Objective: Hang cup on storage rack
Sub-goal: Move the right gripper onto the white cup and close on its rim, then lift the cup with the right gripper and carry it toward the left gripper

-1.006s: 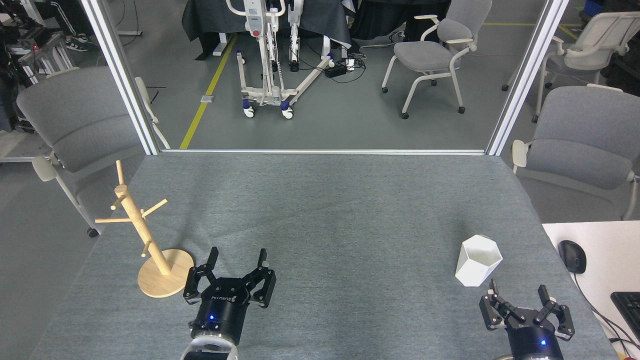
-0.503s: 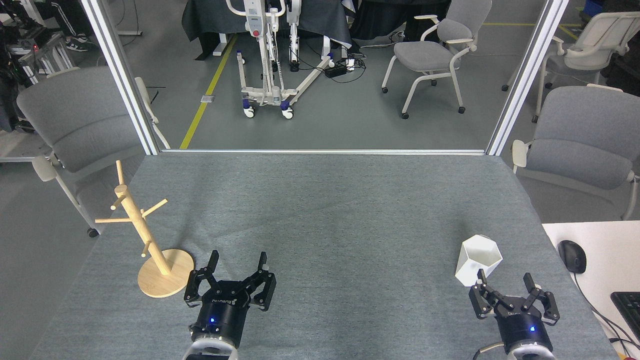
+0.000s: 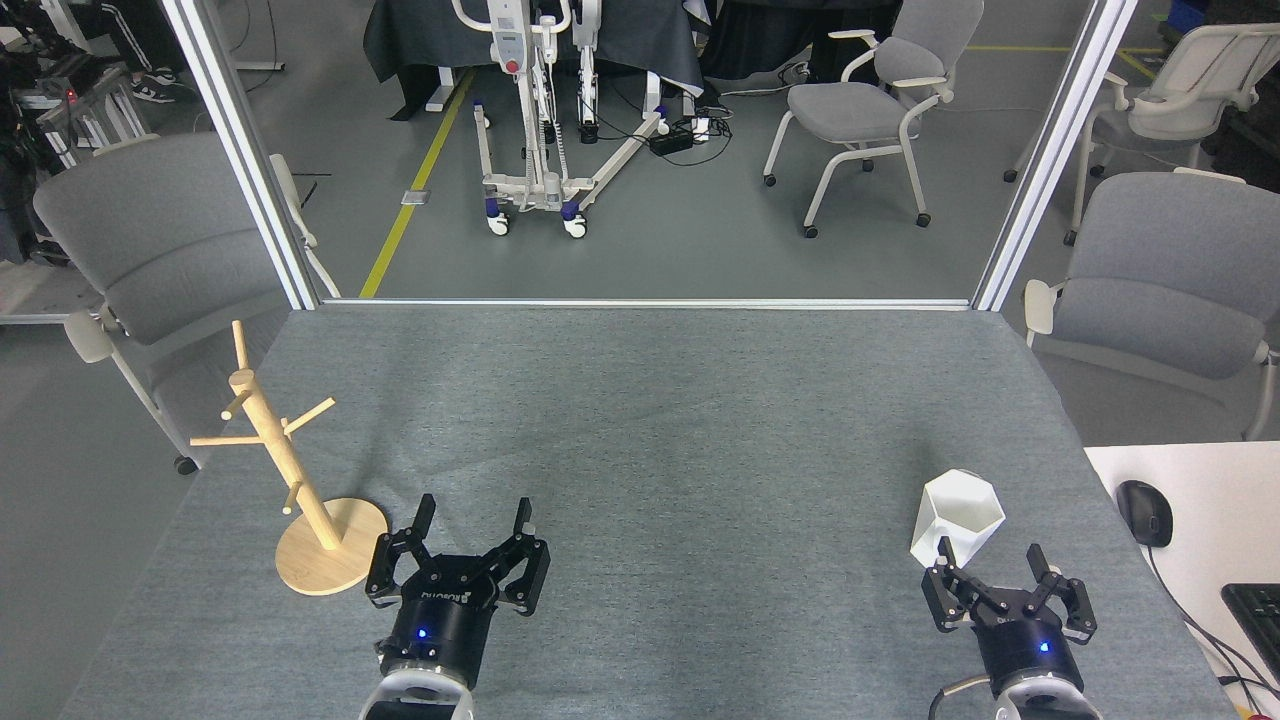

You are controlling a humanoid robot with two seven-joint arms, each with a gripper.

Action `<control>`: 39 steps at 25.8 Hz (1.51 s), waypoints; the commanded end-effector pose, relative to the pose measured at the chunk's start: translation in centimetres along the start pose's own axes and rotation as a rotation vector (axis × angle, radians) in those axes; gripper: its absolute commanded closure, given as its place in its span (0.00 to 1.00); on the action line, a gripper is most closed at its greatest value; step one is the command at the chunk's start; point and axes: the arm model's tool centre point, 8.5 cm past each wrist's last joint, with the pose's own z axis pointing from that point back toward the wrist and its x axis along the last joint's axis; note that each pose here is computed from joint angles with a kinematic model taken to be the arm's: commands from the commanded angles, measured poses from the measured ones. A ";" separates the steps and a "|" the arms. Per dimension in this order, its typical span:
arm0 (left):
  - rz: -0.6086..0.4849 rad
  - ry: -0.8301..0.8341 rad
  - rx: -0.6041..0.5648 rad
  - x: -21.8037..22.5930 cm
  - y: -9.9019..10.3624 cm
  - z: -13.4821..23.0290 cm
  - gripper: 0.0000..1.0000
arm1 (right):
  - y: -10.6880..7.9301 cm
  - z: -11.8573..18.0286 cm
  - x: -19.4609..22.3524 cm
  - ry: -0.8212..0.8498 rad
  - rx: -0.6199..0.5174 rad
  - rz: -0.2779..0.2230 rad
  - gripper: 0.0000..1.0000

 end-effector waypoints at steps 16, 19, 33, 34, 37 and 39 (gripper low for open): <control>-0.001 -0.001 -0.001 0.0 0.1 0.0 0.01 | -0.5 -2.2 0.9 -0.012 0.016 -0.006 0.01; -0.001 -0.002 -0.002 0.0 0.1 0.0 0.01 | -0.8 -2.9 1.2 -0.016 0.018 -0.005 0.01; 0.002 -0.002 -0.011 0.2 -0.2 0.1 0.01 | -0.9 -4.7 1.7 -0.021 0.053 -0.011 0.01; 0.002 -0.002 -0.011 0.2 -0.2 0.1 0.01 | -0.8 -4.8 1.9 -0.028 0.059 -0.005 0.01; 0.002 -0.002 -0.017 0.2 -0.4 0.1 0.01 | -1.6 -5.5 2.2 -0.036 0.047 -0.003 0.01; 0.004 -0.002 -0.017 0.3 -0.4 0.2 0.01 | -1.3 -5.5 2.2 -0.034 0.057 -0.004 0.02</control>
